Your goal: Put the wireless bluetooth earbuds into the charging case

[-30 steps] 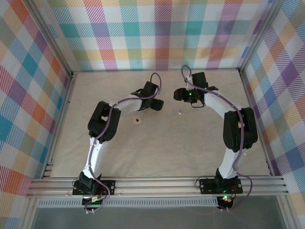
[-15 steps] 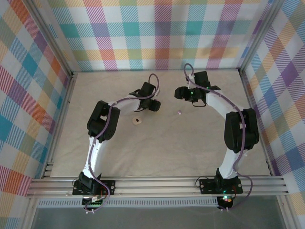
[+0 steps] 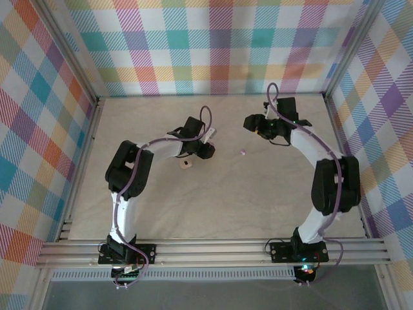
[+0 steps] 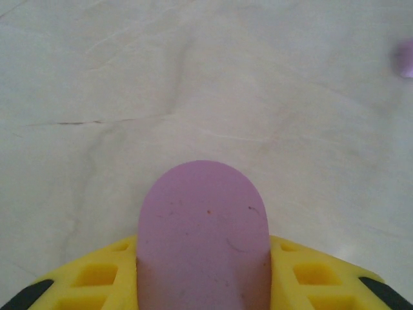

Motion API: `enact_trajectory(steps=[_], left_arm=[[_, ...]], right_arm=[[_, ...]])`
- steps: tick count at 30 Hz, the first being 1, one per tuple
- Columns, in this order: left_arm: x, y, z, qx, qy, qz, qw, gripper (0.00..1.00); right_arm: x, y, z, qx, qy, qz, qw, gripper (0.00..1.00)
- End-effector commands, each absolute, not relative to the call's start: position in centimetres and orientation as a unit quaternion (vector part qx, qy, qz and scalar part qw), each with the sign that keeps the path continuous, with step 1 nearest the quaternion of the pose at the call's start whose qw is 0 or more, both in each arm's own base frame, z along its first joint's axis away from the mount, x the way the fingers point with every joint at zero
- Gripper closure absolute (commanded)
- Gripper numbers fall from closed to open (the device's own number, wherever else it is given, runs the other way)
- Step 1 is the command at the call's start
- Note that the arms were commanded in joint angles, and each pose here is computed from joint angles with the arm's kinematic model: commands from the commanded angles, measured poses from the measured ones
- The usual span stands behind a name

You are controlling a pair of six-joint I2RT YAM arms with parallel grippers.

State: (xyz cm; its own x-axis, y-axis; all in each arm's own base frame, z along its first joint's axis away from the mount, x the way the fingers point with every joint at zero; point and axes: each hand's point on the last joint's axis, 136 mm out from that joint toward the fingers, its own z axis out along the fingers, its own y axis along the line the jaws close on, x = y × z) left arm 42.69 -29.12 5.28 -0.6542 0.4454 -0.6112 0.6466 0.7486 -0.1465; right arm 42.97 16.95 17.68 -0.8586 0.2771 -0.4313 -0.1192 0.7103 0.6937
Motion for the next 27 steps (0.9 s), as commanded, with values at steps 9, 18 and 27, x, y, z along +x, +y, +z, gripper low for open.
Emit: enact_trajectory(steps=[9, 18, 27], left_arm=[[34.6, -31.8, 19.2, 0.435, 0.766, -0.317, 0.351, 0.79], [28.1, -32.4, 22.4, 0.475, 0.727, -0.379, 0.320, 0.79], [25.5, -32.5, 24.7, 0.500, 0.702, -0.394, 0.318, 0.77]], right_arm=[[33.2, 20.8, 21.7, 0.035, 0.850, 0.497, 0.170, 0.44], [28.4, 23.8, 26.0, -0.019, 0.821, 0.552, 0.141, 0.40], [25.5, 25.4, 25.3, -0.047, 0.840, 0.528, 0.118, 0.39]])
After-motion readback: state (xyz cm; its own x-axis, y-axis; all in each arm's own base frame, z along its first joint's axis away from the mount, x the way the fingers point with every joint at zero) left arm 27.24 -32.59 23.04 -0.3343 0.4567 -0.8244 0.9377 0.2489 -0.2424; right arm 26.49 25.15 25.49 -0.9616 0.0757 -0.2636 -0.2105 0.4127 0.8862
